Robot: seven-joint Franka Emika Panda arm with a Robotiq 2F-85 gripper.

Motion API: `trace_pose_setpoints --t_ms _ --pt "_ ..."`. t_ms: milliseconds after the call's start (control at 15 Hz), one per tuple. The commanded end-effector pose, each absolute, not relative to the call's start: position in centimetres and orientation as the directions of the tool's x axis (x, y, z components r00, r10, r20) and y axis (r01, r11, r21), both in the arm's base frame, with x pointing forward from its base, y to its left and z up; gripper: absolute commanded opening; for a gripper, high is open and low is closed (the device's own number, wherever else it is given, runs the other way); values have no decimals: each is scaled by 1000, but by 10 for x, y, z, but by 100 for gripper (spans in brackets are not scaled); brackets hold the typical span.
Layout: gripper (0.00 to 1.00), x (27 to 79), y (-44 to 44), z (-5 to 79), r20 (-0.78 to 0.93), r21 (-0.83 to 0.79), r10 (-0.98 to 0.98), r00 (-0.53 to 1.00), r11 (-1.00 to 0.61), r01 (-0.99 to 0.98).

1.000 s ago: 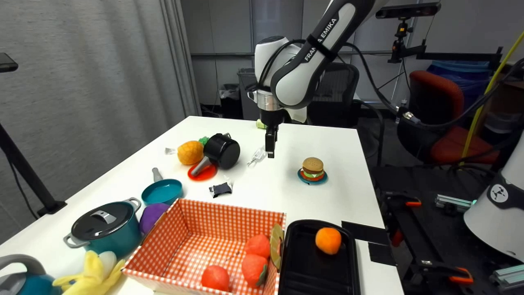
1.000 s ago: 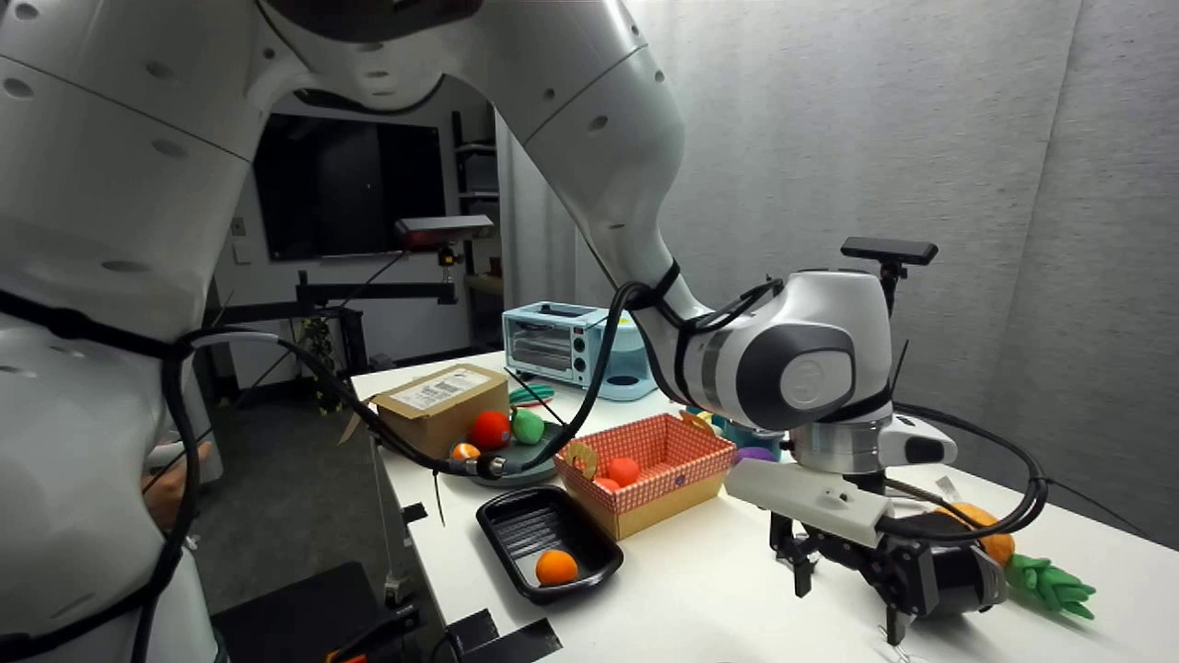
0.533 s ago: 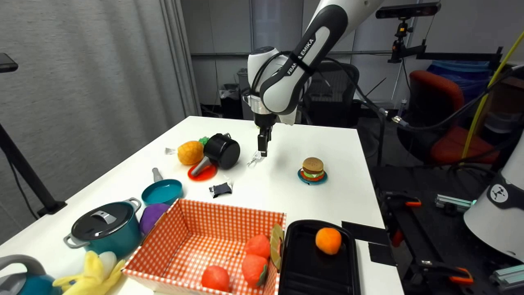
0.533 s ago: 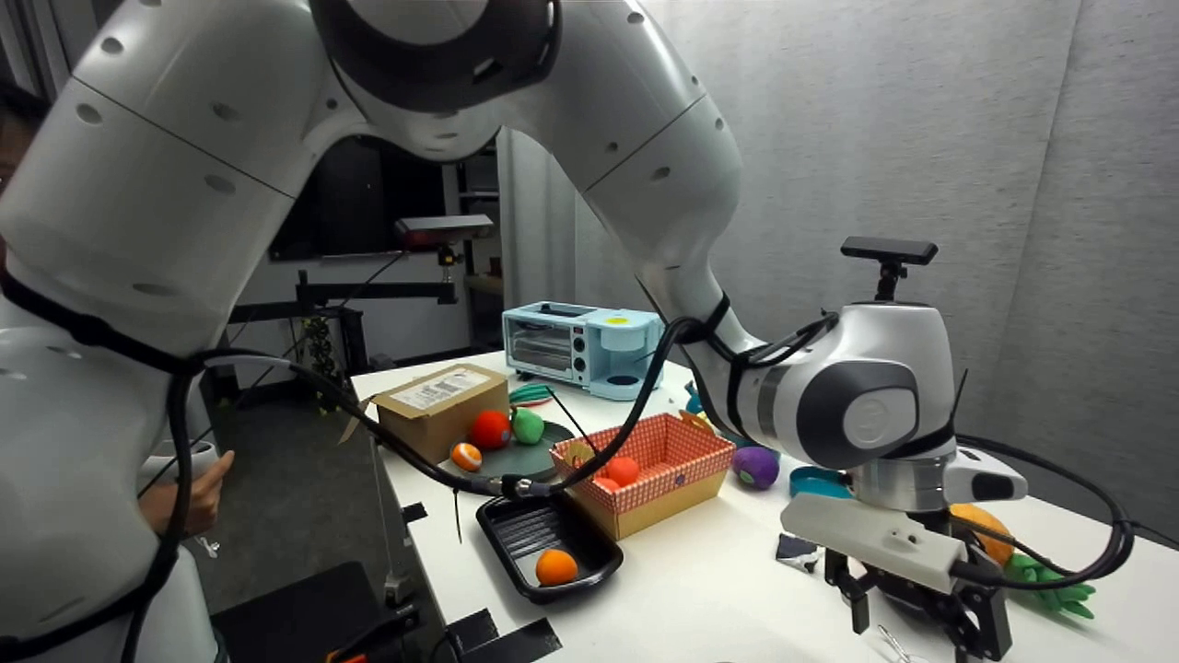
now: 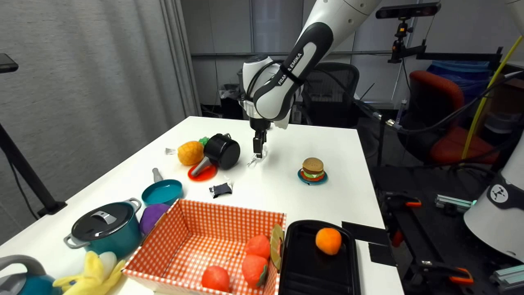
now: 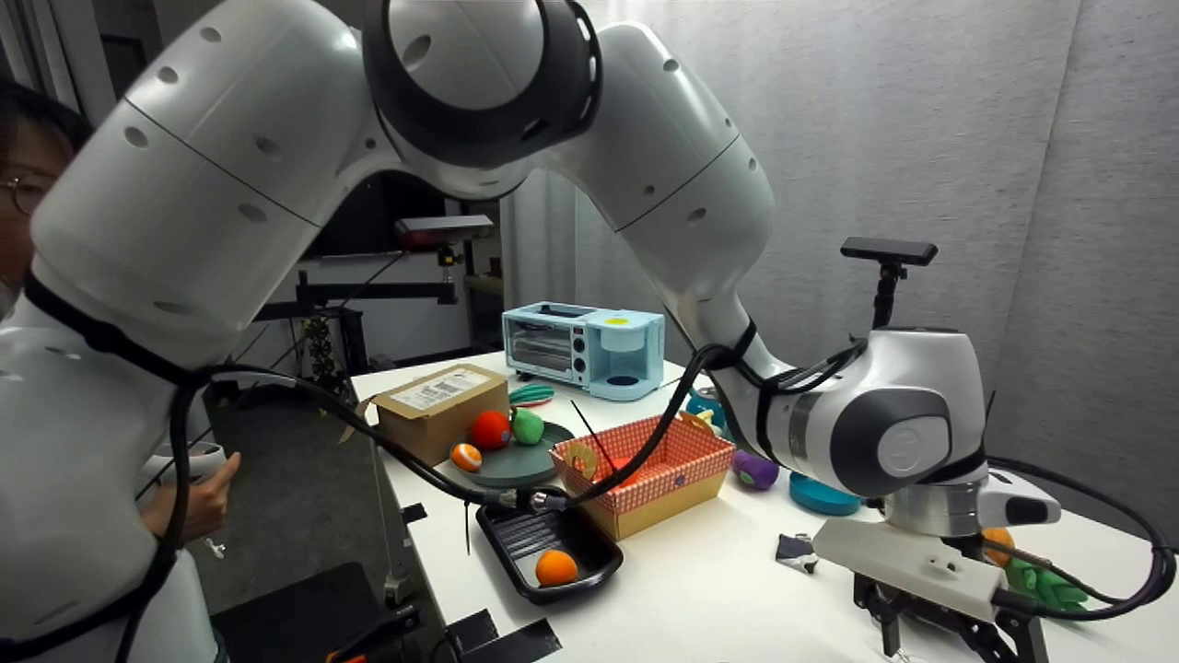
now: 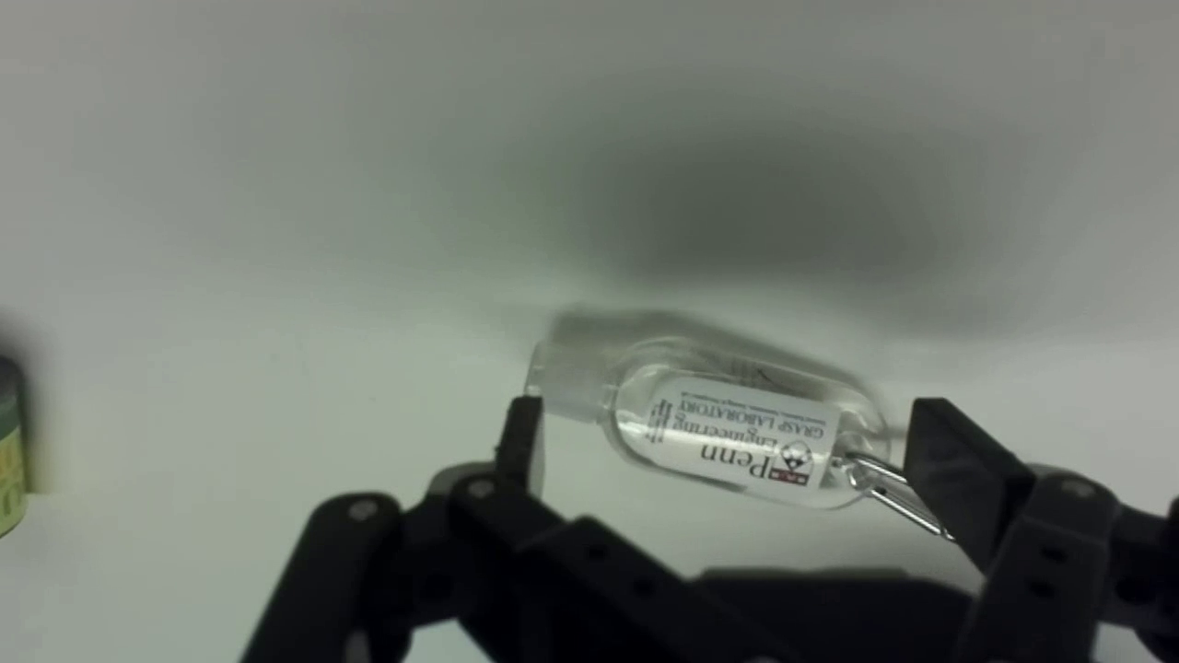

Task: Pick up the object from the table and put it in the carton box

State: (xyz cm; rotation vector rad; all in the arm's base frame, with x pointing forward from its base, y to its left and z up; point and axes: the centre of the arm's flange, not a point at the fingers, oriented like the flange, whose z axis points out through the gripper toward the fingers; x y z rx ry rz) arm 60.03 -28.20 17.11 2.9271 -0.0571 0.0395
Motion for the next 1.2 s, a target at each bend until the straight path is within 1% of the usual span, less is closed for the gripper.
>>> trace_pose_setpoints --t_ms 0,200,667,1133 --pt "100 618 -291 165 11 208 -1 1000 -978 -4" --pt "100 621 -288 162 -11 183 2 1000 -983 4" --pt "100 616 -288 159 -171 43 150 974 -986 159" --pt "100 610 -292 158 -241 4 261 935 -963 270"
